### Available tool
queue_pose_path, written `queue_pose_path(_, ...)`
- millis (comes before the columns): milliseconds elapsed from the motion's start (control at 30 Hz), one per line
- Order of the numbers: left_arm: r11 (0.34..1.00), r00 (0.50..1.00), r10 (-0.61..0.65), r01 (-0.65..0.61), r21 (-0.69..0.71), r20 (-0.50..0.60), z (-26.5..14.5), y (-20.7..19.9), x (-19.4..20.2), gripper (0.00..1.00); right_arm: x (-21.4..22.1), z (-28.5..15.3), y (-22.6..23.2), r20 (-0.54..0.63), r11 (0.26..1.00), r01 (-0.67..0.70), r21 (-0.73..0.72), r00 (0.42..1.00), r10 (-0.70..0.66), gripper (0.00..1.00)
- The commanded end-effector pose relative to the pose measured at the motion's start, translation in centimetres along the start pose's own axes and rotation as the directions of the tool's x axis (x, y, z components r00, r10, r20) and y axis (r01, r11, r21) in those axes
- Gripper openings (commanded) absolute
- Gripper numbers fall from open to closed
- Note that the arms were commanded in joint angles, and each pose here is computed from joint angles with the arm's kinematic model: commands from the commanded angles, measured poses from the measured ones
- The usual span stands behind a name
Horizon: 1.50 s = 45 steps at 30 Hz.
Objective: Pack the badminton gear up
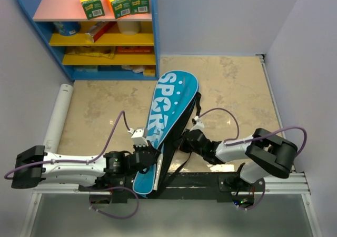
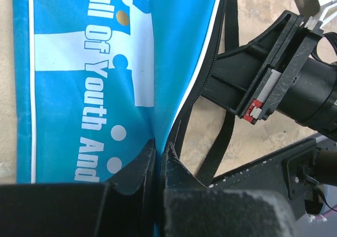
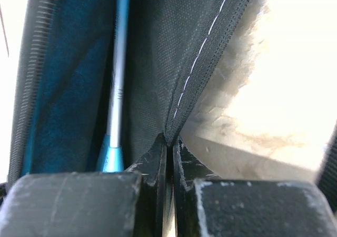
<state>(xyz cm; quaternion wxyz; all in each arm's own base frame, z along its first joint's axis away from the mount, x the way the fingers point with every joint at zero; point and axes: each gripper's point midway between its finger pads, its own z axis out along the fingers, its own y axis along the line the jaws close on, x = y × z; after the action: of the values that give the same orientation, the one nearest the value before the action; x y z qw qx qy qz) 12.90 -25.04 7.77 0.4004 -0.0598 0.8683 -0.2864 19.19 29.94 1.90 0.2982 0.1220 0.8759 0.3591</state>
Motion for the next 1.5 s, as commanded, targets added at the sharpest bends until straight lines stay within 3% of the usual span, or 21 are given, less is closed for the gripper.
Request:
queue_pose_path(0,0.997,0.998,-0.048,0.045,0.061,0.051,-0.5,-2.9,-3.2,0.00,-2.4,-2.0,-1.1,0.087,0.996,0.058,0.072,0.994,-0.064,0.00)
queue_pose_path(67,0.995,0.998,-0.029,0.024,0.092,0.047,-0.7,-3.9,-4.4,0.00,-4.7,-3.9,1.6,0.149,0.997,0.072,0.032,0.986,-0.076,0.00)
queue_pose_path(100,0.995,0.999,-0.010,0.005,0.104,0.046,-0.7,-4.4,-4.9,0.00,-5.3,-4.8,0.4,0.155,0.988,0.114,0.104,0.979,-0.129,0.00)
queue_pose_path(133,0.992,1.000,0.009,-0.011,0.124,0.020,-0.8,-5.5,-5.3,0.00,-6.6,-5.8,2.1,0.188,0.990,0.118,0.083,0.973,-0.132,0.00)
queue_pose_path(267,0.987,0.991,0.133,-0.135,0.089,0.029,-0.5,-7.3,-7.8,0.00,-10.7,-10.6,5.9,0.274,0.983,0.175,0.060,0.944,-0.184,0.00)
queue_pose_path(400,0.974,0.978,0.200,-0.206,0.093,0.068,-0.9,-10.0,-10.4,0.00,-12.6,-13.3,7.1,0.261,0.959,0.251,0.133,0.924,-0.278,0.00)
queue_pose_path(500,0.967,0.969,0.211,-0.226,0.122,0.126,-2.2,-12.6,-13.5,0.00,-13.9,-15.1,9.2,0.280,0.961,0.255,0.105,0.920,-0.275,0.00)
queue_pose_path(600,0.961,0.959,0.243,-0.258,0.097,0.145,-1.4,-11.9,-13.9,0.00,-13.2,-14.0,8.7,0.266,0.959,0.264,0.104,0.922,-0.282,0.00)
queue_pose_path(733,0.962,0.963,0.270,-0.270,0.029,0.018,2.2,-8.8,-11.6,0.00,-12.1,-12.1,6.8,0.206,0.940,0.282,0.192,0.925,-0.319,0.00)
queue_pose_path(933,0.968,0.962,0.226,-0.240,0.073,0.155,-0.6,-9.6,-15.9,0.00,-14.0,-14.4,8.9,0.281,0.954,0.269,0.132,0.913,-0.297,0.00)
queue_pose_path(1067,0.965,0.962,0.256,-0.260,0.026,0.100,1.2,-7.3,-14.6,0.00,-12.6,-12.8,7.7,0.223,0.946,0.277,0.168,0.924,-0.310,0.00)
queue_pose_path(1233,0.949,0.947,0.316,-0.316,-0.021,0.056,3.6,-5.3,-13.0,0.00,-10.3,-10.7,6.9,0.176,0.962,0.249,0.113,0.948,-0.266,0.00)
queue_pose_path(1467,0.935,0.938,0.343,-0.335,-0.118,0.049,6.1,-2.5,-14.4,0.00,-7.1,-7.1,5.0,0.134,0.988,0.131,0.083,0.981,-0.141,0.00)
